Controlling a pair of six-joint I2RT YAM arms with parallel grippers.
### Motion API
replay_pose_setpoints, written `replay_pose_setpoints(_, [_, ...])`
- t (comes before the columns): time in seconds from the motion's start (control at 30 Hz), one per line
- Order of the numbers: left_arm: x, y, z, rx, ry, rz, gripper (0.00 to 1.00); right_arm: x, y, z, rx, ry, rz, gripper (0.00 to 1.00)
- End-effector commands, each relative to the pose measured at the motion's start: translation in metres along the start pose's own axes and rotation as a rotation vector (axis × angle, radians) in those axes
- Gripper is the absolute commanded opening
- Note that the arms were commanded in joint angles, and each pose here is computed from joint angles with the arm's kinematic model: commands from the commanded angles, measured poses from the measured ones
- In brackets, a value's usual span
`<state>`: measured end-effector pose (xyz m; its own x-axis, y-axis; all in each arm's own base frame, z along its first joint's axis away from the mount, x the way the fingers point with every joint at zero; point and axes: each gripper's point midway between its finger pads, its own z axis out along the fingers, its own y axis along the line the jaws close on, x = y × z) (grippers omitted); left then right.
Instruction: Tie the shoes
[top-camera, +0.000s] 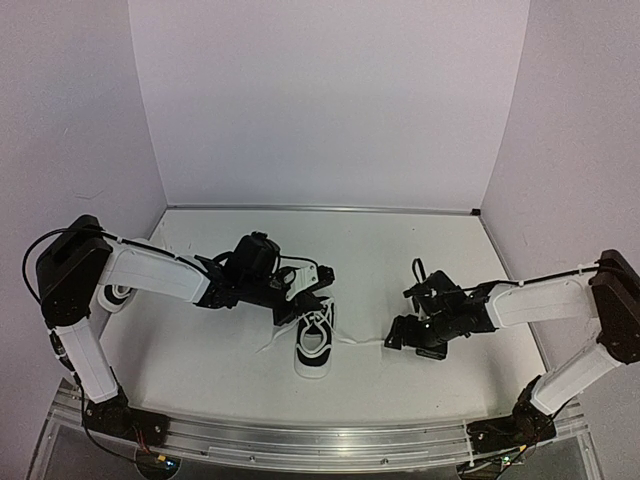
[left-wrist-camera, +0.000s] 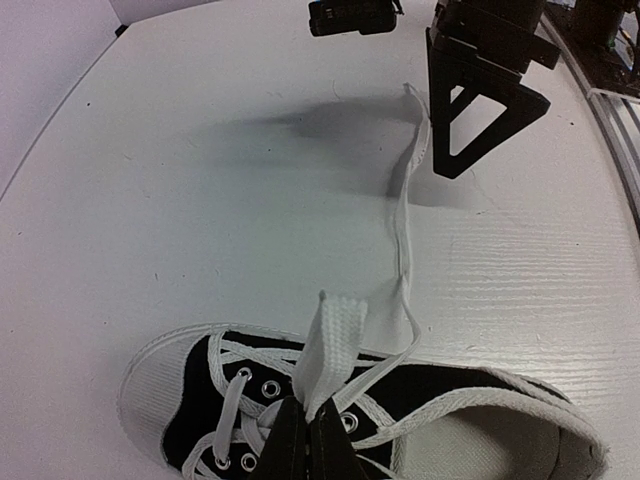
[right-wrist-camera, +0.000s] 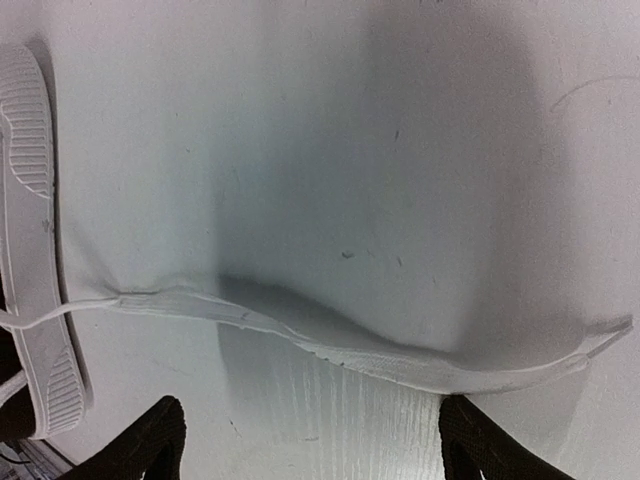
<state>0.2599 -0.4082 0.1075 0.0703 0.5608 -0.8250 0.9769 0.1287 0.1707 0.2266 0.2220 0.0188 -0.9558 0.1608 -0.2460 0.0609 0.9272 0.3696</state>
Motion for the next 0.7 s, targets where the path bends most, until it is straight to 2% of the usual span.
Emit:
replay_pose_setpoints(0.0, [-0.018,0.010,-0.008,-0.038,-0.044,0.005,0.00,-0.027,0.004,0.009,-0.003,-0.028,-0.020,0.84])
replay_pose_setpoints(0.2, [-0.020,0.011,-0.010,-0.045,-0.050,0.008,0.00,-0.052,0.018,0.026,-0.020,-0.031,-0.080,0.80])
replay_pose_setpoints(0.4, [-0.018,0.010,-0.009,-0.042,-0.047,0.006,0.00,-0.076,0.043,0.037,-0.052,-0.045,-0.132,0.69])
replay_pose_setpoints(0.53, [-0.017,0.009,-0.011,-0.044,-0.047,0.005,0.00,-0.078,0.042,0.040,-0.042,-0.047,-0.128,0.64])
replay_pose_setpoints(0.67, [-0.018,0.009,-0.013,-0.049,-0.049,0.012,0.00,-0.076,0.036,0.047,-0.020,-0.039,-0.124,0.55])
